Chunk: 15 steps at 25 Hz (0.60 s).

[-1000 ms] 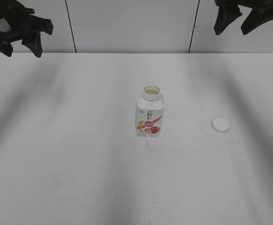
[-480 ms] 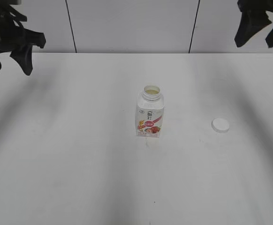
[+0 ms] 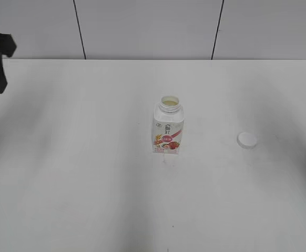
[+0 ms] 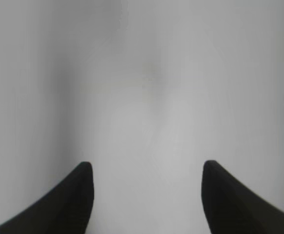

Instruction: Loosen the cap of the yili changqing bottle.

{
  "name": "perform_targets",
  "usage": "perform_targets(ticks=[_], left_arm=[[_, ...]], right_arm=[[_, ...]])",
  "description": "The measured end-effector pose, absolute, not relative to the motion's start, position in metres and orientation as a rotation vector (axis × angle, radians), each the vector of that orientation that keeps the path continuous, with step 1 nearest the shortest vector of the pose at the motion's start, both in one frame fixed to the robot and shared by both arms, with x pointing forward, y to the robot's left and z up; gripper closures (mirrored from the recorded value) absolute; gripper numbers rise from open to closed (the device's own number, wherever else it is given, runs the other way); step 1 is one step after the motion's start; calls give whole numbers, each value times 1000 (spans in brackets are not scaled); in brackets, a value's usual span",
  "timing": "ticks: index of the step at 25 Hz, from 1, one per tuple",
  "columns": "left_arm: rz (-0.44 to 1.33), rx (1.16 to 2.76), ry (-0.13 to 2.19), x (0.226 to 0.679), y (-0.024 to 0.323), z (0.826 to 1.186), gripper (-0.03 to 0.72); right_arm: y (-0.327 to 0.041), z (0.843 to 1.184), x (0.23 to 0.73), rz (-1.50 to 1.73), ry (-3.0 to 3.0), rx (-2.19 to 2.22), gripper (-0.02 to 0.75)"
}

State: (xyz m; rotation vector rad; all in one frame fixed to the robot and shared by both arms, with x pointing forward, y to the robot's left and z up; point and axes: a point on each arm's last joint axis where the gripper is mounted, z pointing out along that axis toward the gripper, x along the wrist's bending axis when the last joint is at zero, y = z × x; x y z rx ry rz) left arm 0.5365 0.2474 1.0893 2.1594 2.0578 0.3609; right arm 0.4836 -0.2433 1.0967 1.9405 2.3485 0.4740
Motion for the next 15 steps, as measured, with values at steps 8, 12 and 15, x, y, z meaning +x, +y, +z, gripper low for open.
perform_targets(ticks=[8, 12, 15], left_arm=[[384, 2106, 2022, 436, 268, 1097, 252], [458, 2030, 1956, 385, 279, 1097, 252], [557, 1920, 1858, 346, 287, 1100, 252]], right_arm=[[-256, 1096, 407, 546, 2309, 1895, 173], [-262, 1088, 375, 576, 2292, 1874, 173], [-266, 1084, 350, 625, 2259, 1840, 173]])
